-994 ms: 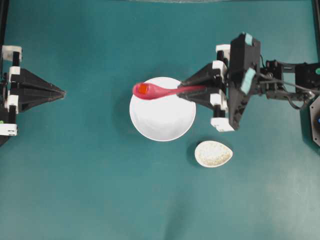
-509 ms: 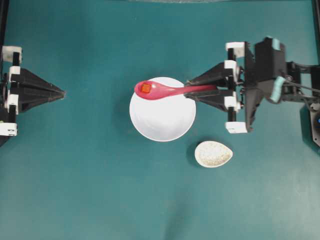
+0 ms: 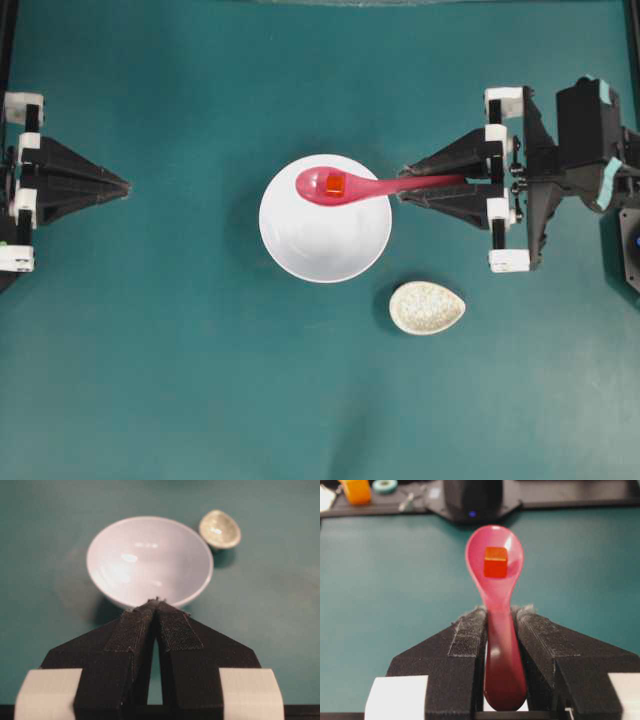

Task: Grip the spoon and scoop the red block from the bowl with right arm.
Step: 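Lift the spoon carrying the red cube up out of the bowl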

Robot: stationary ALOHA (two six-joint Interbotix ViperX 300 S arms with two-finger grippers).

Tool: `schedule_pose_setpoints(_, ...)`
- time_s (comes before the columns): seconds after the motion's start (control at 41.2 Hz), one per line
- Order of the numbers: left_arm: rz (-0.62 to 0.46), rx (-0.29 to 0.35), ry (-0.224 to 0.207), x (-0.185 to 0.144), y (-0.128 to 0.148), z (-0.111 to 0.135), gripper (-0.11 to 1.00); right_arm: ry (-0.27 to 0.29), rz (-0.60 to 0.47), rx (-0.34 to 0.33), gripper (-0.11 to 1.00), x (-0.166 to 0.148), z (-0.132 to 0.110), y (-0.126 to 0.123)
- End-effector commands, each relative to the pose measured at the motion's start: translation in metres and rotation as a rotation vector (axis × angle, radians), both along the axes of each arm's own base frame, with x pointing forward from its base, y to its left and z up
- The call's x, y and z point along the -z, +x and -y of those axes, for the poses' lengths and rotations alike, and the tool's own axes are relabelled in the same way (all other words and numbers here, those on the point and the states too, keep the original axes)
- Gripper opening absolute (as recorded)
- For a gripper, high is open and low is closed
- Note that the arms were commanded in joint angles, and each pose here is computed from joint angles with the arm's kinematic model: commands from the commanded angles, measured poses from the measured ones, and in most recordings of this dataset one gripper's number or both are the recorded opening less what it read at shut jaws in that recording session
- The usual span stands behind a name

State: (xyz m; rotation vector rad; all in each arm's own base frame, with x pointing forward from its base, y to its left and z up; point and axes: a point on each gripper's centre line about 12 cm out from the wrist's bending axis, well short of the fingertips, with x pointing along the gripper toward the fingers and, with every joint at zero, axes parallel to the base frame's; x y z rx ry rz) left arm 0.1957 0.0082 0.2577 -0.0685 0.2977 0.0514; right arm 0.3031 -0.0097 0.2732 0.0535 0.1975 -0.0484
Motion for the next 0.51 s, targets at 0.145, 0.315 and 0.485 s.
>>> schedule_pose_setpoints(0.145, 0.031, -0.003, 0.000, -0.012, 0.004, -0.001, 0.00, 0.012, -0.055, -0.005, 0.24, 0.003, -0.001, 0.005)
schedule_pose_setpoints(0.315, 0.025, -0.003, 0.000, -0.011, 0.004, -0.001, 0.00, 0.022, -0.082, 0.003, 0.24, 0.009, 0.000, 0.009)
schedule_pose_setpoints(0.485, 0.021, -0.003, 0.001, -0.010, 0.005, -0.001, 0.00, 0.028, -0.097, 0.014, 0.24, 0.013, 0.003, 0.012)
